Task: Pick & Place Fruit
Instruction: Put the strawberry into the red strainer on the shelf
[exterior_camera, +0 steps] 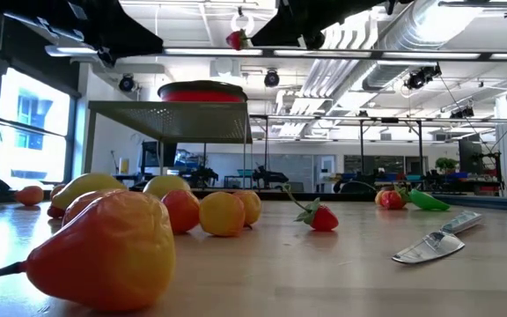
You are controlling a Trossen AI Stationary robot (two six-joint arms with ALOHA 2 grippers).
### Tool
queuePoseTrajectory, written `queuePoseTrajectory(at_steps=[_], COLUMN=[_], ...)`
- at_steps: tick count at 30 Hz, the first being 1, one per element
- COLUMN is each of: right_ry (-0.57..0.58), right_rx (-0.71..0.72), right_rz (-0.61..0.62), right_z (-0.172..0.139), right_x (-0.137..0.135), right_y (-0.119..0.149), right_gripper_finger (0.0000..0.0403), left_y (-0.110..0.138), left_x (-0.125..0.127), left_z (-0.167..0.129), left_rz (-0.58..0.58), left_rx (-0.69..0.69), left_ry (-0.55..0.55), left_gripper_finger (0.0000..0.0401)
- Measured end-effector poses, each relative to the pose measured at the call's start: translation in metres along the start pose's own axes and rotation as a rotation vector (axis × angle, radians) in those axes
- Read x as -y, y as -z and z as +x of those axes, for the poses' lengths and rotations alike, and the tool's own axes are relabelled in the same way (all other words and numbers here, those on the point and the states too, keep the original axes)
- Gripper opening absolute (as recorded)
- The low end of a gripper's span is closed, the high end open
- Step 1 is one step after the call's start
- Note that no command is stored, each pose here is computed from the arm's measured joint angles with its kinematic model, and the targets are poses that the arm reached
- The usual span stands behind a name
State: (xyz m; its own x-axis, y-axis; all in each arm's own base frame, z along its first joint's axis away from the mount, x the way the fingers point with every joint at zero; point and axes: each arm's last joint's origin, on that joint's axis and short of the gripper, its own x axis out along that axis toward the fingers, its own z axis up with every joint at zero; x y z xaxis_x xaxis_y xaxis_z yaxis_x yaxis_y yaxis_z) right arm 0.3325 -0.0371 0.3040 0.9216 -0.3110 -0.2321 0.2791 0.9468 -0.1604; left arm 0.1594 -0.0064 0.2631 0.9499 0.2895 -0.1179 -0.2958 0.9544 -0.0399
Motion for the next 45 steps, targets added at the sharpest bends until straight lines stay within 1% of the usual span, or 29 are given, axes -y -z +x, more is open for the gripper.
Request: queuePoseTrajectory(at_steps=[6,8,11,14,16,20,23,26,31,36,41,45], right_ry=[-0.004,-0.025,-0.029,-0.030,-0.031,-0.070,-0.081,-0.087,-0.155,-0.174,-0.188,-0.192], right_rx=[0.000,0.002,0.003,0.003,0.003,0.008,0.013,0.018,0.039,0.070,0.113,0.138], right_rz=[-0.021,-0.025,-0.026,-0.026,-0.027,-0.027,-0.027,-0.030,-0.035,-0.054,-0.074,-0.071], right_z=[0.000,0.000,0.000,0.000,0.000,0.000,0.000,0.000,-0.001,-0.002,-0.004,-0.005], right_x=[0.000,-0.001,-0.001,-0.001,-0.001,-0.002,-0.003,-0.003,-0.005,-0.012,-0.019,-0.021], right_y=[0.000,0.000,0.000,0.000,0.000,0.000,0.000,-0.001,-0.002,-0.006,-0.010,-0.013], right_gripper_finger=[0.0004,0.0004,0.0004,0.0004,0.0004,0.0004,0.0004,0.0004,0.0004,0.0004,0.0004,0.0004], left_y=[-0.002,-0.002,-0.001,0.000,0.001,-0.002,-0.003,-0.004,-0.007,-0.014,-0.009,-0.007], left_x=[0.002,0.004,0.006,0.008,0.009,0.011,0.011,0.003,-0.018,-0.026,-0.030,-0.027], left_z=[0.005,0.009,0.014,0.018,0.021,0.025,0.026,0.029,0.038,0.047,0.058,0.064], left_rz=[-0.035,-0.038,-0.031,-0.030,-0.032,-0.106,-0.115,-0.144,-0.228,-0.217,-0.216,-0.173], left_rx=[0.027,0.038,0.048,0.044,0.037,0.083,0.100,0.098,0.120,0.193,0.186,0.205], left_ry=[0.003,0.004,0.004,0.008,0.008,0.011,0.014,0.026,0.081,0.227,0.232,0.308], left_gripper_finger=[0.0196,0.0227,0.0263,0.0285,0.0291,0.0293,0.0293,0.0294,0.0293,0.0294,0.0293,0.0293])
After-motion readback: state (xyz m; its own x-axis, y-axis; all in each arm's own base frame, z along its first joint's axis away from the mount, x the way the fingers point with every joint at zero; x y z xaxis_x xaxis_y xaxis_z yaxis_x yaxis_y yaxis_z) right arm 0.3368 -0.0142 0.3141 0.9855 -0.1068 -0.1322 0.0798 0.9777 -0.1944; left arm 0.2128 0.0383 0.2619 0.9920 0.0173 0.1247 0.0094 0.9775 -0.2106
